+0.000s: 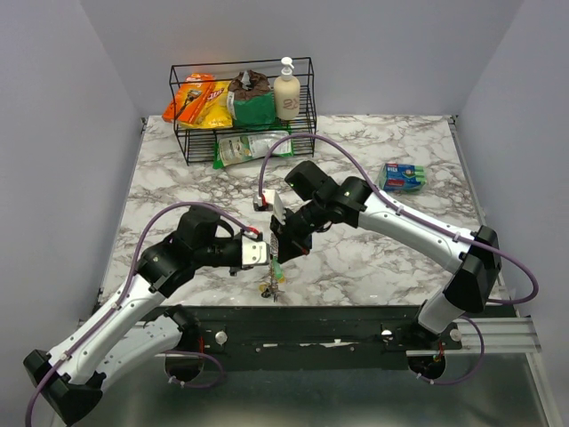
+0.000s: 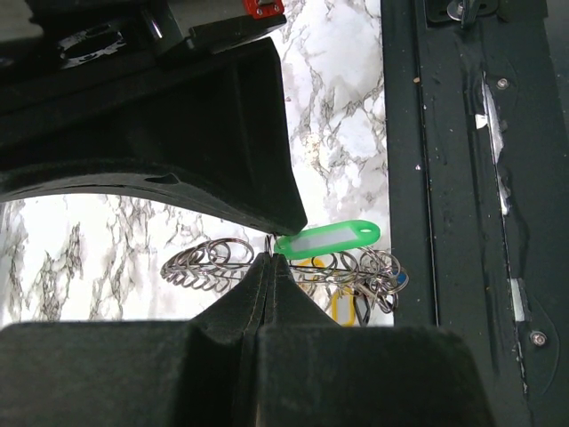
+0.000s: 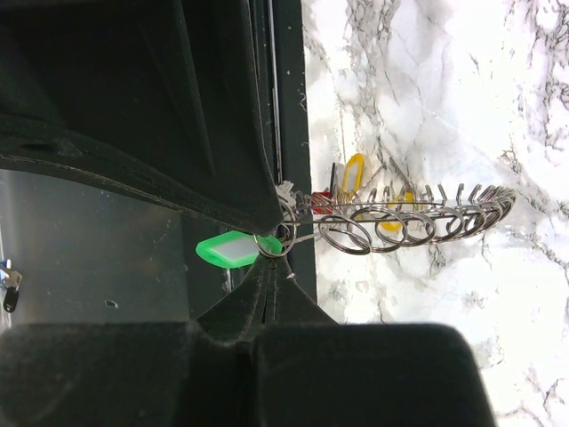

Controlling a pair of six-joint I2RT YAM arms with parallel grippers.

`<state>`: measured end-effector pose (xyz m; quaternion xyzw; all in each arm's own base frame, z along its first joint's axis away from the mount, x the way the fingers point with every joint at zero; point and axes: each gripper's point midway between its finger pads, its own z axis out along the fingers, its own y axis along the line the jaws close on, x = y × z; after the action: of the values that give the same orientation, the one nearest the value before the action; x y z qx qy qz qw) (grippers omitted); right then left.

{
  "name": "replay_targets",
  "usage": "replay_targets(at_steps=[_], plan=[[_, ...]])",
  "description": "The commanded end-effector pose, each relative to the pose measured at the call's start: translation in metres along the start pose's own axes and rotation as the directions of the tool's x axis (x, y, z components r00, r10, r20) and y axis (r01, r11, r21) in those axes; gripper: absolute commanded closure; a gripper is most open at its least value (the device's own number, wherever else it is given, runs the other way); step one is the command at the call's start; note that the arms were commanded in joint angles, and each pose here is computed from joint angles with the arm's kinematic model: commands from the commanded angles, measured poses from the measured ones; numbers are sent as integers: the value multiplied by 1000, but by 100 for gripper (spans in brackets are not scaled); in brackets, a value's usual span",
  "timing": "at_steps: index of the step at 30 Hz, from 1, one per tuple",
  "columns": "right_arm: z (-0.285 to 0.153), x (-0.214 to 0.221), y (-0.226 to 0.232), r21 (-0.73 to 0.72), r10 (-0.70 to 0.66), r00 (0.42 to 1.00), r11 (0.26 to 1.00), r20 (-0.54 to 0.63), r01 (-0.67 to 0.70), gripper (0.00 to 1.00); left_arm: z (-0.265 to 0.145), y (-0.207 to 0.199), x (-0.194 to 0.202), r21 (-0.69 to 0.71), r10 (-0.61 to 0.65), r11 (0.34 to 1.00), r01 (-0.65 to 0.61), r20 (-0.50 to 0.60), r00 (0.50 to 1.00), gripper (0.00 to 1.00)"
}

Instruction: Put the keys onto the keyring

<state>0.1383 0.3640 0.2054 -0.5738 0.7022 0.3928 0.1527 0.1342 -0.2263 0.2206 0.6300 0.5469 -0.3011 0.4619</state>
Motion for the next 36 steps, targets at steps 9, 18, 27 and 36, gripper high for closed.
replay_targets(at_steps=[9, 18, 27, 36], plan=[[-13, 22, -55, 309, 137, 986, 937, 96, -161, 99, -9, 2, -14, -45, 30, 999, -28, 35, 999, 100], [-52, 110, -165, 437, 542, 742, 600, 394, -670, 99, -9, 1, -11, -51, 21, 999, -20, 33, 999, 100], [-40, 141, -167, 500, 546, 799, 633, 253, -591, 99, -5, 2, -6, -46, 9, 999, -8, 24, 1000, 100], [-47, 127, -146, 444, 456, 837, 710, 302, -547, 16, -3, 3, -4, -46, 1, 999, 0, 19, 1000, 100]])
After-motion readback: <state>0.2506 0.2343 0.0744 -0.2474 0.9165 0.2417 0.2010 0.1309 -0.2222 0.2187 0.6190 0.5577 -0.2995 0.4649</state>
